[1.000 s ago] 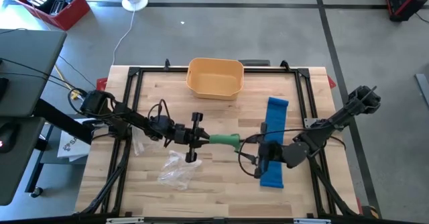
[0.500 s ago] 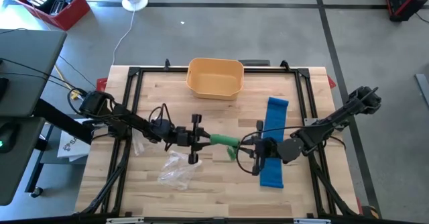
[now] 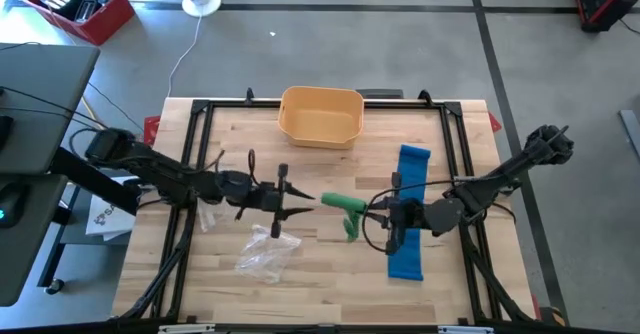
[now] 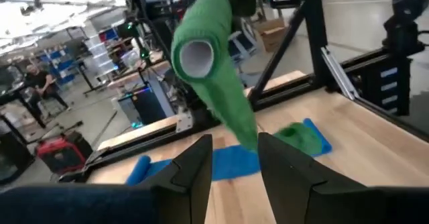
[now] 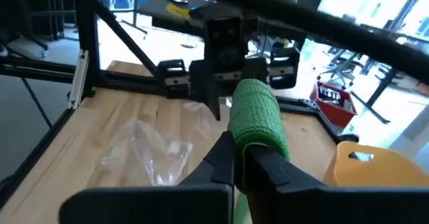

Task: Roll bandage
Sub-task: Roll the green bandage

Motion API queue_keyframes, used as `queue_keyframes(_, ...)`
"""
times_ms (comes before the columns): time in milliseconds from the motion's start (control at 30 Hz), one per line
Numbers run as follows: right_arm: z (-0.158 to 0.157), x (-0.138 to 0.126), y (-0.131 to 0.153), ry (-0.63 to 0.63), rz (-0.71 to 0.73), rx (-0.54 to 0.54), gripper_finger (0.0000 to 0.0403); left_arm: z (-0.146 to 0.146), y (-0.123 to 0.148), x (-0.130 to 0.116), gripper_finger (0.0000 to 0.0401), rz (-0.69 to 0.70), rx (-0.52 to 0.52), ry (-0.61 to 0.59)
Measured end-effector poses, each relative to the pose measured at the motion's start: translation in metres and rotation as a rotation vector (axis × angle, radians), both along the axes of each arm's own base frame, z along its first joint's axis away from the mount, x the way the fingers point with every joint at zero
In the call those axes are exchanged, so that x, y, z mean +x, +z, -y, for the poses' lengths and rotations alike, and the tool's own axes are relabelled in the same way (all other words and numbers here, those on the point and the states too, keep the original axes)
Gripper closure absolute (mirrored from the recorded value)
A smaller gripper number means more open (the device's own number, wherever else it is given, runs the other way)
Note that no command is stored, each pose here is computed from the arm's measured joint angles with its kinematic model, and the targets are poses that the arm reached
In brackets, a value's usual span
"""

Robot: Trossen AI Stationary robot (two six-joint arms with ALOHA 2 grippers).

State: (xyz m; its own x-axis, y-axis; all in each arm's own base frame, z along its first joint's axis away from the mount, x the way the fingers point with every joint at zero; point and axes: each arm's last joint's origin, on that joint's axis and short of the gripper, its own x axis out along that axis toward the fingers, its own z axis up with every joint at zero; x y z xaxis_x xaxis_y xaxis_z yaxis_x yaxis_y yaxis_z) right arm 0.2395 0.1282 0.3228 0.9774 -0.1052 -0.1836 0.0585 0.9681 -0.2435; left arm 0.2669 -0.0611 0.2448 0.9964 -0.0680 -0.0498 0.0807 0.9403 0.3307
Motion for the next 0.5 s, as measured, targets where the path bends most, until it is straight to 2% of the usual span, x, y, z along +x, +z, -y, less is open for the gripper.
queue_keyframes(100, 0.003, -0.011, 0.005, 0.172, 0.019, -0.052, 0.0401, 0.003, 0.008, -0.003, 0.0283, 0.054, 0.01, -0.026)
queue_keyframes(200, 0.016, -0.022, -0.002, 0.34, 0.063, -0.012, 0.0401, 0.012, 0.015, -0.005, 0.0283, 0.146, 0.081, -0.099)
queue_keyframes(333, 0.043, -0.035, -0.019, 0.3, 0.207, 0.108, 0.0402, 0.025, 0.016, -0.003, 0.0282, 0.248, 0.148, -0.145)
queue_keyframes(500, 0.058, -0.047, -0.044, 0.406, 0.41, 0.175, 0.0402, 0.033, 0.014, 0.006, 0.0261, 0.304, 0.136, -0.087)
